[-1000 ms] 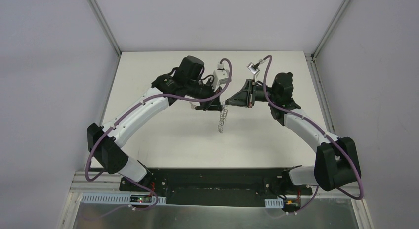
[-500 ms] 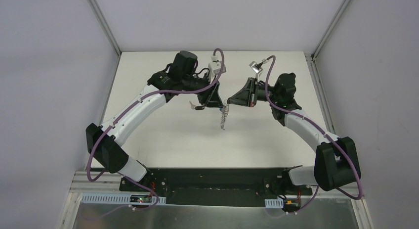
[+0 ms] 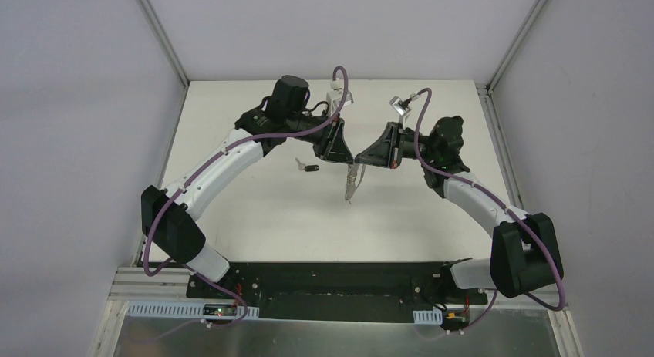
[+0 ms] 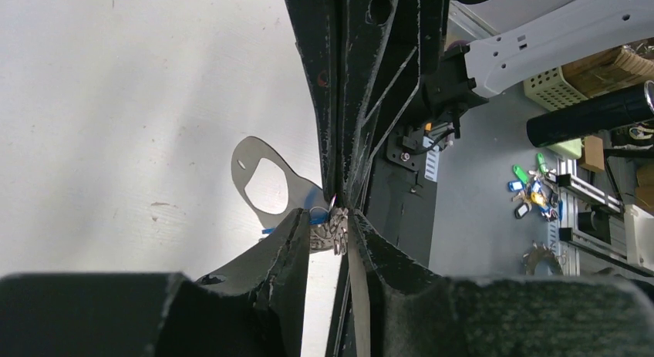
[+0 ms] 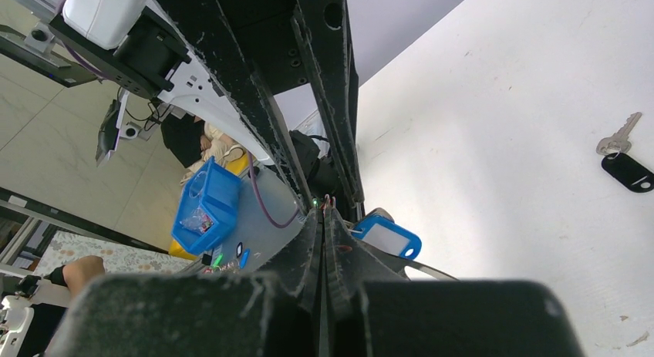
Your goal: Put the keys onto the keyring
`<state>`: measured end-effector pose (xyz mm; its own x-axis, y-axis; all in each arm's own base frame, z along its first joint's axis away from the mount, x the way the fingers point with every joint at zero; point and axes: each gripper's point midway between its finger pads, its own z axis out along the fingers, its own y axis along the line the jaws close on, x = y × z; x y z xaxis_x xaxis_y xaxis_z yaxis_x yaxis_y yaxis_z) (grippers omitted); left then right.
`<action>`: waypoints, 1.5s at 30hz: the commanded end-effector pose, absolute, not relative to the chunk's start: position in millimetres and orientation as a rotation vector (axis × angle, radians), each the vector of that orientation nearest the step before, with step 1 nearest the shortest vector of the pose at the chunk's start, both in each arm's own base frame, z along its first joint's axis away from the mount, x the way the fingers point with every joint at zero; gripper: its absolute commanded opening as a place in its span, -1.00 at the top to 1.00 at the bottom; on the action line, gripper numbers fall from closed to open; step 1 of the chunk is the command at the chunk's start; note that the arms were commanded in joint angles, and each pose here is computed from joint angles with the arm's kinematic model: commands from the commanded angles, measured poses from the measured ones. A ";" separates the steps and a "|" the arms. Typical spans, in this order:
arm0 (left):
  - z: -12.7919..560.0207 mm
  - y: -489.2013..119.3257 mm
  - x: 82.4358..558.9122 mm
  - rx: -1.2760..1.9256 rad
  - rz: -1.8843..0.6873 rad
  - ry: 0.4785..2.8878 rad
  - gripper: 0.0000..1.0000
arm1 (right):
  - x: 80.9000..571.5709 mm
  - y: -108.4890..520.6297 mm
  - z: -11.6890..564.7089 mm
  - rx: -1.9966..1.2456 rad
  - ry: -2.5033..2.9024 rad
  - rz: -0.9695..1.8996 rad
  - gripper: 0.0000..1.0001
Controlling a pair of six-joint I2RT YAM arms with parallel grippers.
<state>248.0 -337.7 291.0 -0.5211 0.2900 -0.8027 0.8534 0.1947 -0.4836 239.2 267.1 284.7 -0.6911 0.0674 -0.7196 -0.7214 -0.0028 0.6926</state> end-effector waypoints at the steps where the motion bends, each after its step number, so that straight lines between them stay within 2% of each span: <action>1: 304.6 -340.9 242.8 1.067 -1.399 1.869 0.54 | 233.7 263.5 303.6 -0.740 1.602 1.724 1.00; 7: 303.0 -341.1 239.1 1.073 -1.425 1.875 0.67 | 237.7 261.4 302.5 -0.719 1.605 1.714 1.00; 15: 301.5 -342.9 238.4 1.060 -1.453 1.882 0.72 | 239.9 260.6 301.4 -0.704 1.610 1.710 1.00; 21: 304.8 -346.9 239.5 1.053 -1.488 1.877 0.99 | 240.8 260.3 298.8 -0.697 1.614 1.706 1.00; 26: 306.6 -345.0 240.5 1.058 -1.463 1.903 1.00 | 239.4 260.0 295.3 -0.723 1.603 1.692 1.00; 30: 296.9 -330.6 241.9 1.103 -1.303 2.029 1.00 | 233.2 258.2 290.8 -0.813 1.571 1.648 0.99; 39: 291.1 -313.3 235.1 1.315 -0.958 2.099 1.00 | 226.3 257.8 290.6 -0.929 1.570 1.583 0.41; 45: 295.2 -318.4 223.9 1.366 -0.939 2.097 1.00 | 220.2 262.8 295.1 -0.993 1.545 1.541 0.05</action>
